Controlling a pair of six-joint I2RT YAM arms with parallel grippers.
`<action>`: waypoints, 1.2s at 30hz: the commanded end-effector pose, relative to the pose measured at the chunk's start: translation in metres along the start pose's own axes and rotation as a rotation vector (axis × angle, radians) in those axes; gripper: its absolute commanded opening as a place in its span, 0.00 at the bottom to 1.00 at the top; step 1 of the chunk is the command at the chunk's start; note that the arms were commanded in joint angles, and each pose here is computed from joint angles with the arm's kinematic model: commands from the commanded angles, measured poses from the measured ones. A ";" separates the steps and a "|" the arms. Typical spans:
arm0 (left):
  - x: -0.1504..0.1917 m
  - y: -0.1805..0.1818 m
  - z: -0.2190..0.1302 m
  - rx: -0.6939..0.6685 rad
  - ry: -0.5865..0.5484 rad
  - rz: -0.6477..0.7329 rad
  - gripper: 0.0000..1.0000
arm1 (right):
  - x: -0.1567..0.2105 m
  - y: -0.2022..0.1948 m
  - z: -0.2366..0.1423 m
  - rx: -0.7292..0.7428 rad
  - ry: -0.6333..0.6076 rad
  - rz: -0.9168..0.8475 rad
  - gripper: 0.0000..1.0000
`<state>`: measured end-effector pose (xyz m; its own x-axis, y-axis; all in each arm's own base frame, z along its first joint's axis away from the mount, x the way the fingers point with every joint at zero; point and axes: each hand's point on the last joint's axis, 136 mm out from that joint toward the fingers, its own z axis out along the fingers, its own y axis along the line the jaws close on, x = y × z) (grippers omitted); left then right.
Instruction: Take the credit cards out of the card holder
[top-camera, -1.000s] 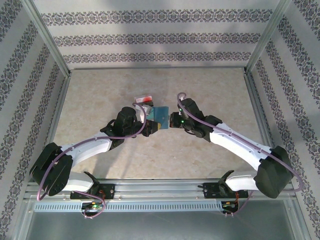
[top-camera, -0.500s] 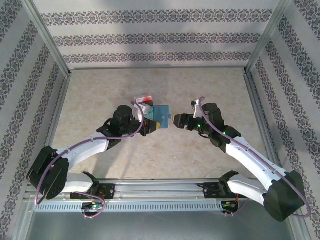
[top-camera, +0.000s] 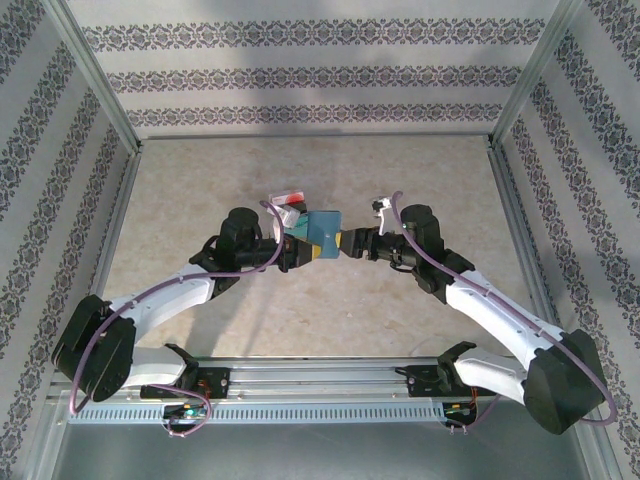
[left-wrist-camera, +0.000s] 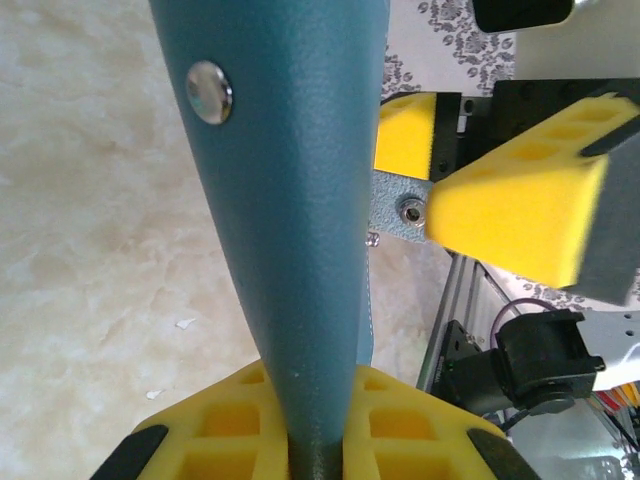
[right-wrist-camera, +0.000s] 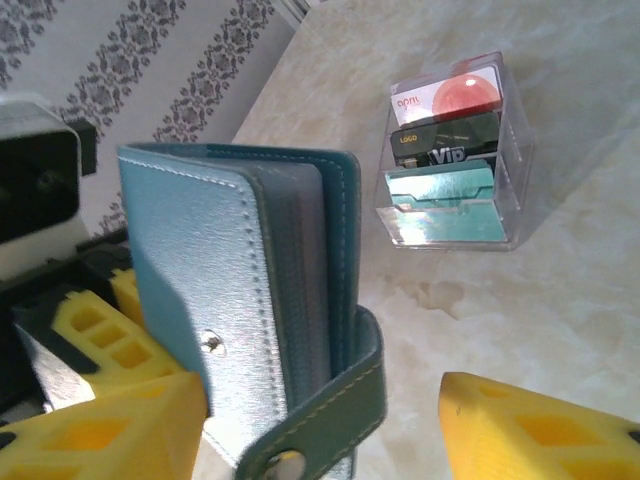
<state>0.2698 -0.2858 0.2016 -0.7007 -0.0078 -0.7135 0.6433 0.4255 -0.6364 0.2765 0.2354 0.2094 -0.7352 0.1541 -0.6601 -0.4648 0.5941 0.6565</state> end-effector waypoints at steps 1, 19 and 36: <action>-0.021 -0.022 -0.011 0.074 -0.070 0.072 0.00 | -0.007 -0.002 -0.005 -0.011 -0.041 -0.014 0.55; -0.028 -0.043 -0.013 0.205 -0.097 0.067 0.00 | -0.007 0.041 -0.019 -0.280 -0.068 -0.061 0.47; -0.031 -0.044 -0.003 0.280 -0.083 -0.008 0.00 | -0.011 0.063 -0.019 -0.419 -0.058 -0.079 0.02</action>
<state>0.2651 -0.2940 0.2358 -0.7147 -0.0804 -0.6948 0.6665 0.2230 -0.7114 0.2677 0.2428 0.2426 -0.7009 0.2262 -0.6764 -0.5868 0.3563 0.7271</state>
